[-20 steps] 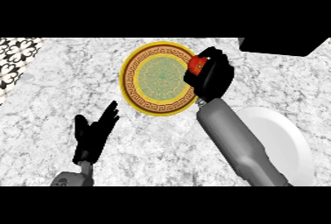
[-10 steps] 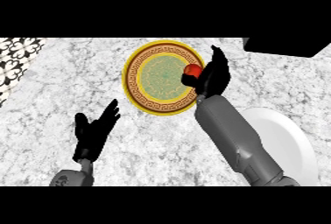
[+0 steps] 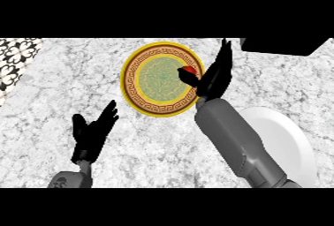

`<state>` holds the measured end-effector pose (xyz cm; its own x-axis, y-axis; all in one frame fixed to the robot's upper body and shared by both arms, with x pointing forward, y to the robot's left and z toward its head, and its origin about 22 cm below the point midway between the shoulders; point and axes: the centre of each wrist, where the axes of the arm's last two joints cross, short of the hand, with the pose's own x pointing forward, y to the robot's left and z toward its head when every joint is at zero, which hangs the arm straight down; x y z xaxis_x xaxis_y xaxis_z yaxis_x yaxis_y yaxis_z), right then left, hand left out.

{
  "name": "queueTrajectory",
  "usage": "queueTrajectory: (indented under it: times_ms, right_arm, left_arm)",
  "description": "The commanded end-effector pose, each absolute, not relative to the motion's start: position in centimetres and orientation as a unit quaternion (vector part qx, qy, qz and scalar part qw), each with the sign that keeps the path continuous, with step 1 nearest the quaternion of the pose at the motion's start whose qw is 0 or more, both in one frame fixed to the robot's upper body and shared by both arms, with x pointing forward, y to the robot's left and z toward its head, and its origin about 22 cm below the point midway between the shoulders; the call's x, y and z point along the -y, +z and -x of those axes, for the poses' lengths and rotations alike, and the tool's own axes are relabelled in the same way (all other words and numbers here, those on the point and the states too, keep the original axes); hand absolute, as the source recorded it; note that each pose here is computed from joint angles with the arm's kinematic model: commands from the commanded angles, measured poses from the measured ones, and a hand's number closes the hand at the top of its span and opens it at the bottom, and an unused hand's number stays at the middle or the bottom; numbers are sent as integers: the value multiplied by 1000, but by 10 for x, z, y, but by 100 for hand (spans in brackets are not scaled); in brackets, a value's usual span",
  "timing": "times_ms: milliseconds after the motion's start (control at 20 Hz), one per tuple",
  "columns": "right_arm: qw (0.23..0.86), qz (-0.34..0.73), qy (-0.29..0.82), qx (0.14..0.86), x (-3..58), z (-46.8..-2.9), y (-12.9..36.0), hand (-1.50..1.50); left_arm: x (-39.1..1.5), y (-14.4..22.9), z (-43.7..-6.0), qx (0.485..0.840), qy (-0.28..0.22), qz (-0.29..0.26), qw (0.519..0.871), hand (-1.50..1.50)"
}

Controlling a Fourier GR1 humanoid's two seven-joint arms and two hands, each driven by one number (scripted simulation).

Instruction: Pick the tomato from the plate and place it in the plate

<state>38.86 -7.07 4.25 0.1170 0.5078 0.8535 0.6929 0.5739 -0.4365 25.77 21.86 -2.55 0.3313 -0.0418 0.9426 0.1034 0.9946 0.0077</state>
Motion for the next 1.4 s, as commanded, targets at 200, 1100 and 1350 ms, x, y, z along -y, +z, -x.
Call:
queueTrajectory:
  times_ms: [200, 1100, 1350]
  right_arm:
    - [619, 345, -139, 692, 44, -341, 34, -150]
    - [661, 274, -24, 698, 33, -230, -26, -150]
    - [660, 278, -20, 698, 23, -210, -41, -150]
  left_arm:
    - [-229, -34, -249, 566, -21, 8, 824, 0]
    - [-236, -41, -236, 556, -3, 0, 831, 0]
    - [-239, -25, -230, 567, -10, -2, 824, 0]
